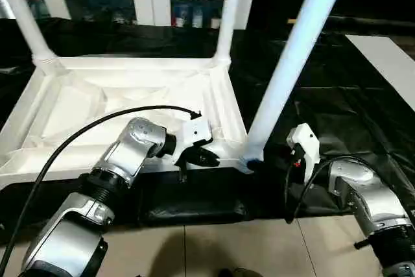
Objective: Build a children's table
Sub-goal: Rotate leg to tighten
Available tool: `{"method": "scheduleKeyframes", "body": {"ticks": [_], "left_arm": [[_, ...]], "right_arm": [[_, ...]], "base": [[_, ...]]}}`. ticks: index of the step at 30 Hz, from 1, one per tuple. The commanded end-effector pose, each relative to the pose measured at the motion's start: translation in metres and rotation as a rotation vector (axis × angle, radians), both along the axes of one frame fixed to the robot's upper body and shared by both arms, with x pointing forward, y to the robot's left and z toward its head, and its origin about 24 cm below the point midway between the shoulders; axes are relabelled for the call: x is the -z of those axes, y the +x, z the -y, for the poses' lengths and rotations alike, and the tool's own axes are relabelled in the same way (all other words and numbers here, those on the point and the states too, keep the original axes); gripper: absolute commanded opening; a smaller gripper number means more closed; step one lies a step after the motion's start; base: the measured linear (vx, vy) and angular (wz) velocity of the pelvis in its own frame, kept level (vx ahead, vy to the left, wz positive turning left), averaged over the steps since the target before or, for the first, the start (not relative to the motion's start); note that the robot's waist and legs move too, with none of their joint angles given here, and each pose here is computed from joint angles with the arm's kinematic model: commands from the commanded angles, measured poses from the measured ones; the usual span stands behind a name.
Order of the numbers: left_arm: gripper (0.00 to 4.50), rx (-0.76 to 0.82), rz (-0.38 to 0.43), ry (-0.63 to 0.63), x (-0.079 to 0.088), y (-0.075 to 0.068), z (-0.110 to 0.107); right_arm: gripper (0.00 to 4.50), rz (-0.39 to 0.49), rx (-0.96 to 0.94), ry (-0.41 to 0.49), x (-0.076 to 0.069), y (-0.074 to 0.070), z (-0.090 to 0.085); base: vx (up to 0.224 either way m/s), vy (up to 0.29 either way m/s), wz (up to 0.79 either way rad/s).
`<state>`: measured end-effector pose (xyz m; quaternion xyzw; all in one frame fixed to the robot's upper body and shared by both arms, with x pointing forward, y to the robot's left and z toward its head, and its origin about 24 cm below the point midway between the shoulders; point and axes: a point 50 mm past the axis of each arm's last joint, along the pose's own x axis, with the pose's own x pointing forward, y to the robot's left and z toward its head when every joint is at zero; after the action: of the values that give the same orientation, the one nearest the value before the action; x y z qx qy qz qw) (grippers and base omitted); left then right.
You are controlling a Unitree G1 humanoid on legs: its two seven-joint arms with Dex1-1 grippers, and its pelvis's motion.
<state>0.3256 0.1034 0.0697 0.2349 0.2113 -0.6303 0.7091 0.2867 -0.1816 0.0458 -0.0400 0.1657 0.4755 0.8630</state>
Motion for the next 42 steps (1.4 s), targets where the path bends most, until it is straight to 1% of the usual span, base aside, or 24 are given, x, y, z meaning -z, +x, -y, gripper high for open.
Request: {"method": "scheduleKeyframes", "body": {"ticks": [1,2,3,6,11,12,14,16,17,19,20,21,23,28,30,32,34,35,36,38,39,40,41,42], "left_arm": [[0.00,0.049,-0.074,0.058,0.018,-0.011,0.004],[0.00,0.050,-0.074,0.058,0.018,-0.011,0.005],[0.00,0.050,-0.075,0.059,0.018,-0.012,0.005],[0.00,0.050,-0.074,0.061,0.018,-0.012,0.005],[0.00,0.055,-0.078,0.063,0.019,-0.012,0.006],[0.00,0.056,-0.079,0.064,0.019,-0.013,0.006],[0.00,0.055,-0.079,0.063,0.020,-0.013,0.007],[0.00,0.054,-0.079,0.062,0.020,-0.014,0.007],[0.00,0.054,-0.079,0.062,0.020,-0.014,0.007],[0.00,0.052,-0.079,0.060,0.020,-0.014,0.008],[0.00,0.051,-0.078,0.059,0.019,-0.014,0.008],[0.00,0.047,-0.077,0.059,0.020,-0.014,0.008],[0.00,0.045,-0.077,0.059,0.020,-0.014,0.008],[0.00,0.043,-0.078,0.059,0.021,-0.015,0.009],[0.00,0.043,-0.078,0.059,0.021,-0.015,0.009],[0.00,0.043,-0.076,0.062,0.020,-0.014,0.008],[0.00,0.043,-0.076,0.065,0.020,-0.014,0.007],[0.00,0.043,-0.076,0.065,0.020,-0.014,0.007],[0.00,0.042,-0.076,0.069,0.020,-0.014,0.006],[0.00,0.042,-0.076,0.070,0.020,-0.014,0.005],[0.00,0.043,-0.076,0.071,0.020,-0.014,0.005],[0.00,0.043,-0.076,0.073,0.020,-0.014,0.004],[0.00,0.043,-0.076,0.073,0.020,-0.014,0.004],[0.00,0.043,-0.076,0.078,0.021,-0.014,0.003]], "right_arm": [[2.58,0.025,-0.027,0.000,-0.005,0.004,-0.004],[2.48,0.029,-0.017,0.006,-0.005,0.005,-0.004],[2.48,0.031,-0.016,0.013,-0.005,0.006,-0.006],[2.29,0.036,-0.023,0.027,-0.005,0.007,-0.009],[2.14,0.041,-0.062,0.042,-0.004,0.005,-0.016],[2.04,0.038,-0.071,0.043,-0.003,0.004,-0.018],[1.99,0.037,-0.074,0.043,-0.002,0.003,-0.018],[1.81,0.033,-0.080,0.043,-0.001,0.002,-0.019],[1.81,0.032,-0.081,0.044,-0.001,0.002,-0.019],[1.65,0.022,-0.096,0.049,0.001,0.000,-0.021],[1.65,0.020,-0.101,0.051,0.001,-0.001,-0.022],[1.51,0.010,-0.114,0.060,0.002,-0.003,-0.023],[1.40,0.008,-0.120,0.062,0.002,-0.004,-0.024],[1.00,-0.007,-0.161,0.088,0.003,-0.012,-0.030],[0.92,-0.012,-0.169,0.092,0.004,-0.014,-0.032],[0.72,-0.027,-0.192,0.107,0.005,-0.020,-0.034],[0.57,-0.025,-0.192,0.107,0.006,-0.022,-0.032],[0.57,-0.024,-0.192,0.107,0.006,-0.022,-0.032],[0.45,-0.014,-0.183,0.104,0.004,-0.023,-0.027],[0.25,-0.008,-0.178,0.102,0.003,-0.024,-0.024],[0.20,0.001,-0.173,0.093,0.000,-0.025,-0.020],[0.05,0.023,-0.163,0.075,-0.003,-0.025,-0.015],[0.05,0.023,-0.163,0.075,-0.003,-0.025,-0.015],[0.44,0.042,-0.119,0.053,-0.008,-0.024,-0.003]], "base": [[0.000,0.000,0.00],[0.000,0.000,0.00],[0.000,0.000,0.00],[0.000,0.000,0.00],[0.000,0.000,0.00],[0.000,0.000,0.00],[0.000,0.000,0.00],[0.000,0.000,0.00],[0.000,0.000,0.00],[0.000,0.000,0.00],[0.000,0.000,0.00],[0.000,0.000,0.00],[0.000,0.000,0.00],[0.000,0.000,0.00],[0.000,0.000,0.00],[0.000,0.000,0.00],[0.000,0.000,0.00],[0.000,0.000,0.00],[0.000,0.000,0.00],[0.000,0.000,0.00],[0.000,0.000,0.00],[0.000,0.000,0.00],[0.000,0.000,0.00],[0.000,0.000,0.00]]}}
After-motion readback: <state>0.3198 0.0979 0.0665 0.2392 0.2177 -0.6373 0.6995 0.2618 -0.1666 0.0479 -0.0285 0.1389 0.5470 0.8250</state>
